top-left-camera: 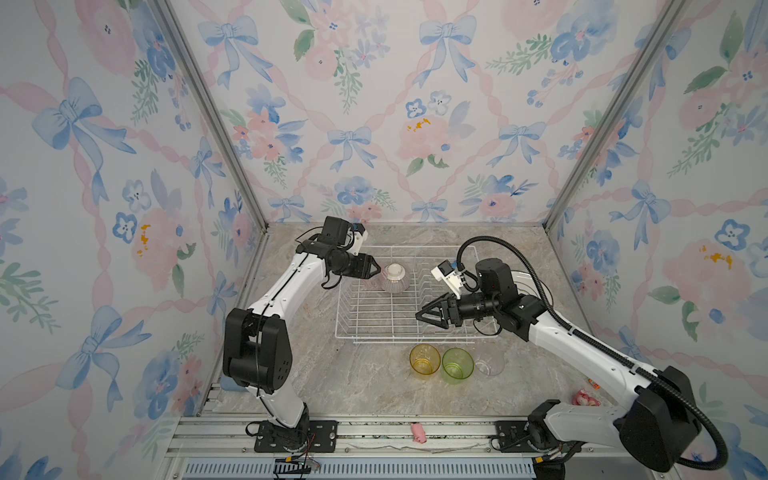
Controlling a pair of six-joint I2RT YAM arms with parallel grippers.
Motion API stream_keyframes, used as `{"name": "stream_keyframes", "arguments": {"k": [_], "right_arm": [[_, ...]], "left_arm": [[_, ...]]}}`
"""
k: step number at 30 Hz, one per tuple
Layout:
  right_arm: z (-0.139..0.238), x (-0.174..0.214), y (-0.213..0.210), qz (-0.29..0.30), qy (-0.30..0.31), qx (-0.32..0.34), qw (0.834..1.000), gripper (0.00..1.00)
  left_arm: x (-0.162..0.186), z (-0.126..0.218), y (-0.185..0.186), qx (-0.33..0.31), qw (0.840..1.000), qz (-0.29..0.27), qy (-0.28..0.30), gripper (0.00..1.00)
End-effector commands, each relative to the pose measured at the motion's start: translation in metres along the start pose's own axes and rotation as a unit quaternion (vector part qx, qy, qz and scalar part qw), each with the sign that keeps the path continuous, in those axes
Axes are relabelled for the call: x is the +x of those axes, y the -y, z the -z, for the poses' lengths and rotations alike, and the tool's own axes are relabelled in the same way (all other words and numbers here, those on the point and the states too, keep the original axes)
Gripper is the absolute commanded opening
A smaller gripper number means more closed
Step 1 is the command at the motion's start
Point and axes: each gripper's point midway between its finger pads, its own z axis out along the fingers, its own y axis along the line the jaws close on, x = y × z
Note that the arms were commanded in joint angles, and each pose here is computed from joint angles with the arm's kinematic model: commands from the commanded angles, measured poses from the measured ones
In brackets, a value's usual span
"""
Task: Unload the mixed dishes from the dish rack
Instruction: 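Grasp the pink cup with the left gripper and lift it while the right gripper rises, then carry the pink cup toward the right gripper and close the right gripper on it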
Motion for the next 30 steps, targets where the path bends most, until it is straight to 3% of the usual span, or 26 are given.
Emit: {"name": "stream_keyframes", "arguments": {"k": [1,4,11,20,28,30], "right_arm": [[-0.001,-0.021,-0.006,-0.001,0.044,-0.046,0.998,0.57],[-0.003,-0.029,-0.005,-0.011,0.064,-0.060,0.996,0.51],[-0.001,-0.047,-0.003,-0.018,0.104,-0.073,0.992,0.49],[0.001,-0.076,-0.007,0.000,0.153,-0.093,0.984,0.47],[0.002,-0.099,-0.026,-0.003,0.188,-0.166,0.968,0.35],[0.000,-0.101,-0.029,-0.003,0.189,-0.177,0.966,0.32]], "left_arm": [[-0.011,0.025,0.045,0.112,0.993,-0.028,0.034,0.58],[-0.015,0.041,0.069,0.173,0.983,-0.040,0.056,0.58],[-0.015,0.068,0.106,0.276,0.956,-0.056,0.084,0.59],[-0.004,0.075,0.129,0.344,0.933,-0.060,0.088,0.59],[-0.005,0.079,0.139,0.385,0.914,-0.051,0.117,0.59],[-0.005,0.085,0.146,0.414,0.900,-0.052,0.129,0.59]]}}
